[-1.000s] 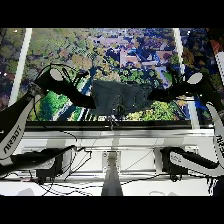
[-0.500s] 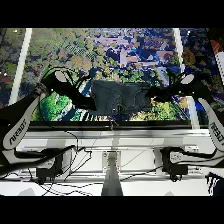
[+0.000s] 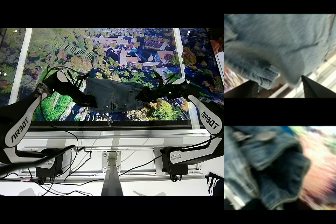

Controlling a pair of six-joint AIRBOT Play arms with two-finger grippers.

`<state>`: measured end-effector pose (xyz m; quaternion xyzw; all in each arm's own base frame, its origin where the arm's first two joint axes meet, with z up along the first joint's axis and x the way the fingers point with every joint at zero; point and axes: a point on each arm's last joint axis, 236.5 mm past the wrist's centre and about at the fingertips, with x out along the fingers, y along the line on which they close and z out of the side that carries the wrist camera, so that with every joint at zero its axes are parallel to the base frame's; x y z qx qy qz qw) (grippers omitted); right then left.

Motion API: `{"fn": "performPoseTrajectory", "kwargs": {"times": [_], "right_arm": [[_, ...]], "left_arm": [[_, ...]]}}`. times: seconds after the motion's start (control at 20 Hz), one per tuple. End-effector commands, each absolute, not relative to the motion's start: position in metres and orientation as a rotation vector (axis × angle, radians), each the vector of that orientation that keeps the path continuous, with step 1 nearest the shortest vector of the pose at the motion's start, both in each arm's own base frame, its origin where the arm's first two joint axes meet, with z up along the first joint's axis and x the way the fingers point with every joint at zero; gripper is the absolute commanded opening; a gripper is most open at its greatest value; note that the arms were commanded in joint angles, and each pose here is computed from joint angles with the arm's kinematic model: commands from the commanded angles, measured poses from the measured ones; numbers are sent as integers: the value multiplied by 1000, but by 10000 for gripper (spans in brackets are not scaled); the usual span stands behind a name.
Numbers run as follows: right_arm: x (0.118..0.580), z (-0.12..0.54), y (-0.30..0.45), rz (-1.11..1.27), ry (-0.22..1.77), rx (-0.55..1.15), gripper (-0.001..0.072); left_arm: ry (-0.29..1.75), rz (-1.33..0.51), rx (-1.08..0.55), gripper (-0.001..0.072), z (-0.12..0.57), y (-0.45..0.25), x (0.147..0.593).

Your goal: Fold the clothes and pants, and hang the long-sleeved shirts on hangers.

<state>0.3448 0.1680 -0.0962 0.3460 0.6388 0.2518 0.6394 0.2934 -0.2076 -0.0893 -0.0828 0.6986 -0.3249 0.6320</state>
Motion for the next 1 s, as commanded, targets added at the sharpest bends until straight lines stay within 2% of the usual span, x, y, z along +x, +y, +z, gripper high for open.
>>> {"fn": "performPoseTrajectory", "kwargs": {"times": [0.0, 0.25, 0.4, 0.5, 0.6, 0.75, 0.95], "right_arm": [[359, -88, 190, 648, 1354, 756, 42], [410, -45, 143, 553, 1156, 669, 41], [448, -1, 51, 294, 976, 628, 41], [449, 24, -26, 83, 881, 607, 41], [427, 42, -103, -130, 825, 608, 41], [365, 64, -212, -470, 753, 653, 41], [245, 58, -304, -917, 718, 897, 41]], "left_arm": [[1548, -714, -183, 594, -93, -207, 307], [1441, -675, -113, 595, -69, -175, 350], [1344, -644, -114, 595, -24, -150, 380], [1261, -617, -116, 595, 6, -136, 393], [1198, -601, -110, 595, 31, -129, 395], [1116, -601, -90, 595, 64, -128, 391], [1036, -627, -104, 595, 97, -137, 385]]}}
